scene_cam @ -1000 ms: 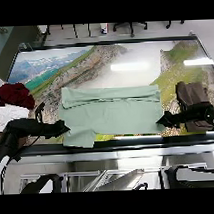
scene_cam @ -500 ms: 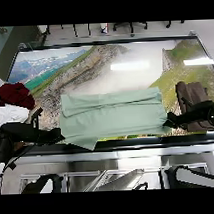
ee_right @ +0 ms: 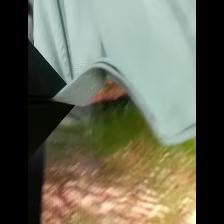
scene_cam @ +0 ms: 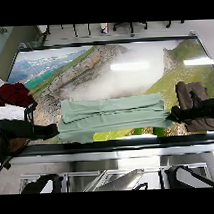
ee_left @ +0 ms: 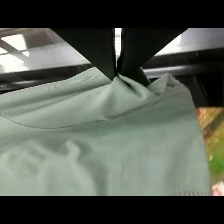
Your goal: Fold the shirts.
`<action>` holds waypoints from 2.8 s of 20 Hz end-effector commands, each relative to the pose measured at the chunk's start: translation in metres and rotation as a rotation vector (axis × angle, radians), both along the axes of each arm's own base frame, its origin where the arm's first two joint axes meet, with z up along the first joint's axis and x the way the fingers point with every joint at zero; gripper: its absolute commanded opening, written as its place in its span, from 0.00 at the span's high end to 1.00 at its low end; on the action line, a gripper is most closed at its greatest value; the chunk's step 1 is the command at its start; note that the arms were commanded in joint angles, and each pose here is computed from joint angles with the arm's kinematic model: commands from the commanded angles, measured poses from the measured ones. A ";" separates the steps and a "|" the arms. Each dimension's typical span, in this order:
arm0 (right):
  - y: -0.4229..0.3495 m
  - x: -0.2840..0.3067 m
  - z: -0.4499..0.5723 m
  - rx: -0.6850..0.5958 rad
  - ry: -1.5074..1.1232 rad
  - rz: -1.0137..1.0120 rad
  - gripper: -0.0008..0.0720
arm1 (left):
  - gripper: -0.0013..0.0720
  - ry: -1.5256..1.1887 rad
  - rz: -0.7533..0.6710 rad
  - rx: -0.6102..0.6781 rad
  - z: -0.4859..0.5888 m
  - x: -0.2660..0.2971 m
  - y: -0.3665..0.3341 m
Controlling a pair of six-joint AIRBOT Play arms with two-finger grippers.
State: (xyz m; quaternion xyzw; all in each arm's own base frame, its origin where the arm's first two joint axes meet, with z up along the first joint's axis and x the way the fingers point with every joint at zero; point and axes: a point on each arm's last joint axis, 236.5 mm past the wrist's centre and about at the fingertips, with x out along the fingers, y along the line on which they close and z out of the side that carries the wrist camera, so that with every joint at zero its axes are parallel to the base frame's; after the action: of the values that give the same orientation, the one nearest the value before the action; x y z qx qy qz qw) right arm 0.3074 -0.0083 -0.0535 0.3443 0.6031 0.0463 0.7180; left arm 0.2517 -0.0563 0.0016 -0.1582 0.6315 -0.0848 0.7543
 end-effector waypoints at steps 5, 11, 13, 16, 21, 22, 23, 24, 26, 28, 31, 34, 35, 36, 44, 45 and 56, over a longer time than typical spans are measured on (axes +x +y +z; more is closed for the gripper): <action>0.003 0.100 0.035 -0.005 -0.249 -0.048 0.96 | 0.97 -0.106 -0.047 0.002 0.016 0.133 -0.023; -0.004 0.117 -0.013 0.012 -0.169 -0.034 0.95 | 0.97 -0.016 -0.052 0.013 -0.048 0.183 -0.029; -0.003 0.117 -0.023 0.014 -0.155 -0.027 0.95 | 0.97 0.006 -0.073 0.014 -0.065 0.192 -0.038; -0.003 0.118 -0.021 0.012 -0.162 -0.007 0.62 | 0.97 0.013 -0.103 0.008 -0.077 0.207 -0.054; -0.039 0.121 -0.001 -0.125 -0.165 0.092 0.29 | 0.03 0.036 -0.175 -0.003 -0.055 0.213 -0.072; -0.041 0.122 -0.003 -0.130 -0.163 0.094 0.27 | 0.03 0.019 -0.181 -0.004 -0.044 0.218 -0.073; -0.040 0.121 -0.009 -0.123 -0.149 0.094 0.15 | 0.03 0.008 -0.182 -0.006 -0.033 0.222 -0.072; -0.038 0.120 -0.018 -0.107 -0.127 0.096 0.09 | 0.03 0.004 -0.184 -0.009 -0.022 0.223 -0.071; -0.030 0.116 -0.035 -0.058 -0.085 0.097 0.09 | 0.03 0.001 -0.185 -0.012 -0.001 0.225 -0.068; -0.025 0.115 -0.047 -0.022 -0.065 0.099 0.11 | 0.03 -0.007 -0.188 -0.011 0.017 0.226 -0.064; -0.025 0.114 -0.061 -0.015 -0.042 0.091 0.16 | 0.03 -0.025 -0.171 -0.016 0.037 0.229 -0.063; -0.013 0.123 -0.060 0.053 -0.080 0.090 0.58 | 0.03 -0.051 -0.183 -0.048 0.050 0.231 -0.079; -0.007 0.123 -0.061 0.081 -0.081 0.089 0.85 | 0.07 -0.064 -0.187 -0.078 0.054 0.233 -0.088; -0.003 0.122 -0.064 0.088 -0.076 0.100 0.96 | 0.40 -0.070 -0.199 -0.114 0.057 0.232 -0.101; 0.018 0.121 0.030 0.123 -0.202 0.208 0.96 | 0.97 -0.106 -0.358 -0.167 0.027 0.199 -0.225; 0.026 0.117 0.058 0.139 -0.242 0.238 0.96 | 0.97 -0.097 -0.373 -0.168 0.007 0.188 -0.245; 0.089 0.058 0.233 0.131 -0.538 0.348 0.96 | 0.97 0.039 -0.430 -0.278 -0.108 0.119 -0.398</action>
State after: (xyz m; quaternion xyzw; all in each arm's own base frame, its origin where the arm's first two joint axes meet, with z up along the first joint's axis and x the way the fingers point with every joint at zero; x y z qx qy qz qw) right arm 0.3835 0.0642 0.1635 0.2625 0.4346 0.2764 0.8160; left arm 0.3830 -0.4168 -0.0964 -0.0969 0.6430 -0.3082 0.6943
